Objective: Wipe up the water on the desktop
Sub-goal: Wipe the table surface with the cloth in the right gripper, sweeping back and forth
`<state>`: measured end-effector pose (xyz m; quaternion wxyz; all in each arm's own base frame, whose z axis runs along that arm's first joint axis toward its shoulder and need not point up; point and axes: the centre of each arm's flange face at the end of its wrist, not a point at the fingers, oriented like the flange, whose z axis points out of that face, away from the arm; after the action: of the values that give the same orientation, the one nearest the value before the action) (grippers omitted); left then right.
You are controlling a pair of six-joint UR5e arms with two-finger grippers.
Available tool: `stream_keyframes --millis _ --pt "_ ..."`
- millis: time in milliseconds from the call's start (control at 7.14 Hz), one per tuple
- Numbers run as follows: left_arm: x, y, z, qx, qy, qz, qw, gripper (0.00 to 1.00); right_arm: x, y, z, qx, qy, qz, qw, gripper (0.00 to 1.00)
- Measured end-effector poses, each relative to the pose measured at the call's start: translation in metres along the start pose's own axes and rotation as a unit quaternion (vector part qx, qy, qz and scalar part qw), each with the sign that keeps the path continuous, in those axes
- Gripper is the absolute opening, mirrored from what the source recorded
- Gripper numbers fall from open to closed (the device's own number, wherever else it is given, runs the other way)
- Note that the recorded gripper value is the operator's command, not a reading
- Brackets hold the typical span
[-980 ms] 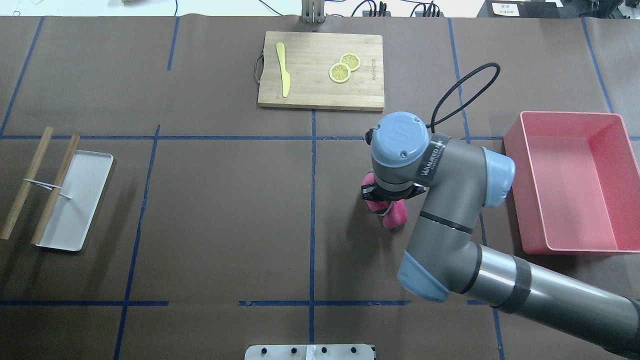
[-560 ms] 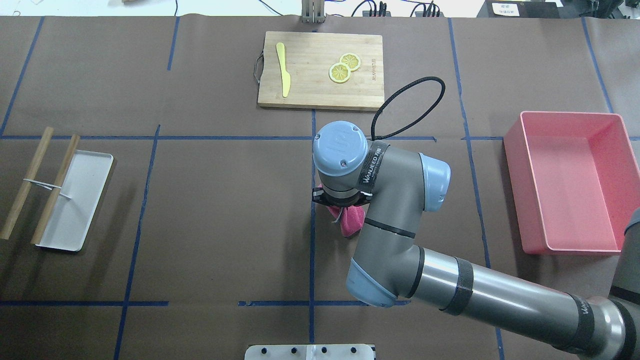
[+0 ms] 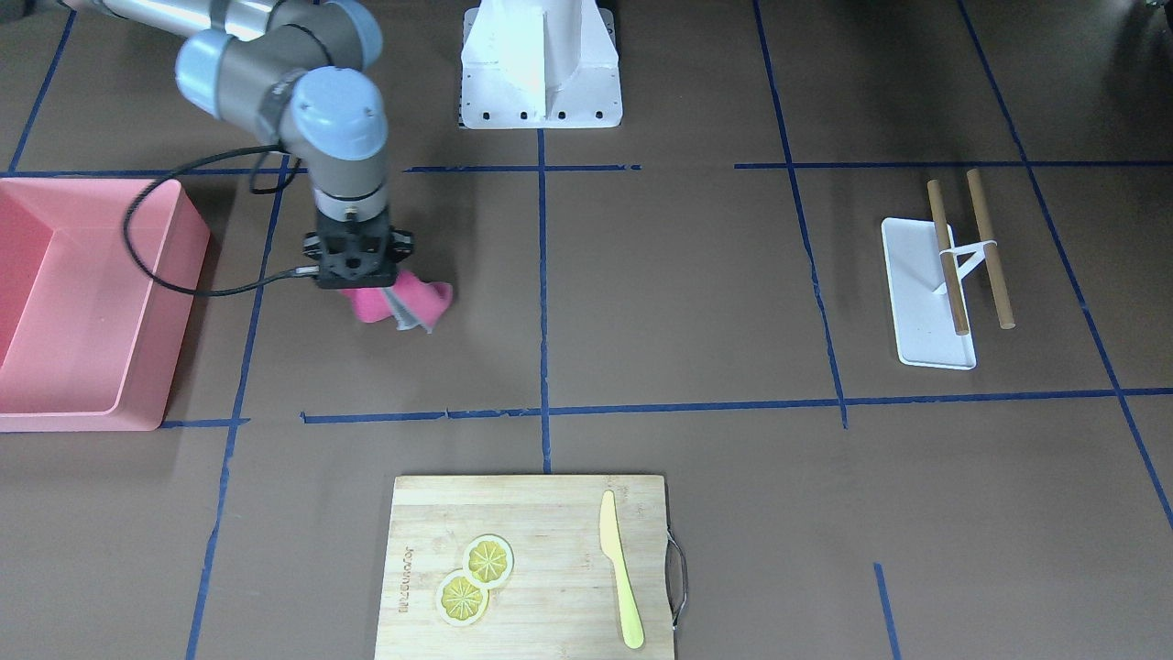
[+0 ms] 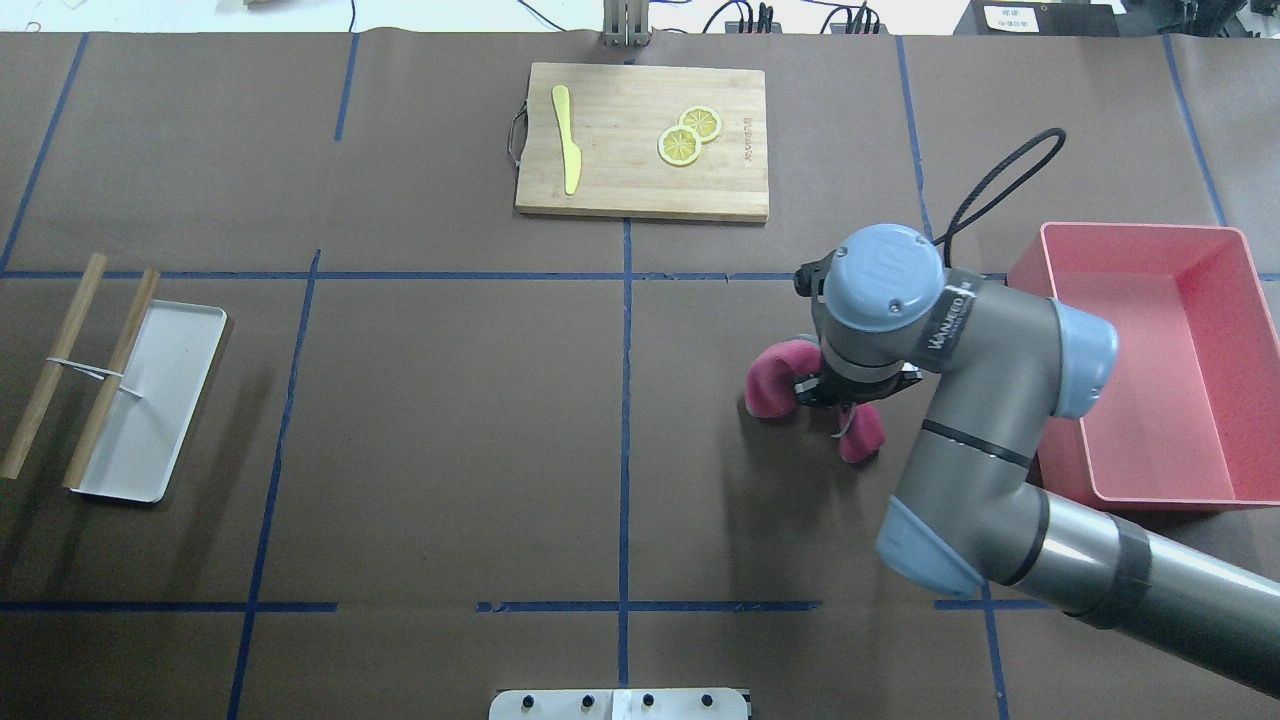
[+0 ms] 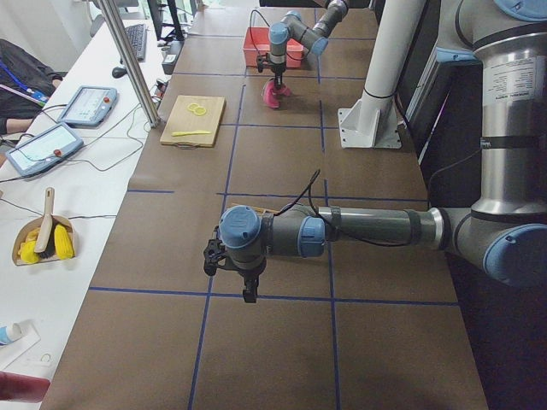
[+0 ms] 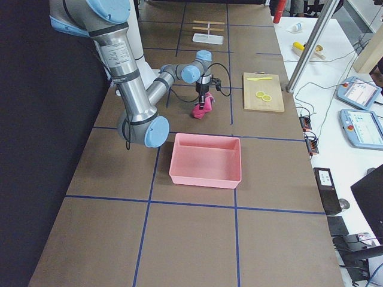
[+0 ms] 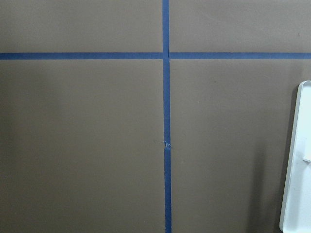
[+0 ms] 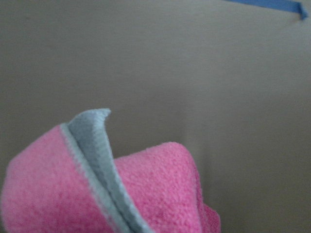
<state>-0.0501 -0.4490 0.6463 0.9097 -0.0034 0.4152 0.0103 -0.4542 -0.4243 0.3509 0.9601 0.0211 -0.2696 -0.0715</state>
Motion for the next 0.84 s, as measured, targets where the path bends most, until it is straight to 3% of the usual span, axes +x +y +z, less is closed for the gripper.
stream_keyframes --millis 140,420,840 --pt "0.000 0.000 0.000 0.000 0.000 0.000 1.0000 1.00 0.030 0.004 0.010 -0.006 0.018 -0.018 0.9997 0.00" --pt "0.000 -0.001 0.000 0.000 0.000 -0.001 1.0000 1.00 0.017 0.007 0.012 -0.007 0.017 -0.004 0.9998 0.00" --pt "0.001 -0.001 -0.001 0.001 0.000 -0.001 1.0000 1.00 -0.121 -0.018 -0.026 0.016 -0.054 0.069 0.9960 0.00"
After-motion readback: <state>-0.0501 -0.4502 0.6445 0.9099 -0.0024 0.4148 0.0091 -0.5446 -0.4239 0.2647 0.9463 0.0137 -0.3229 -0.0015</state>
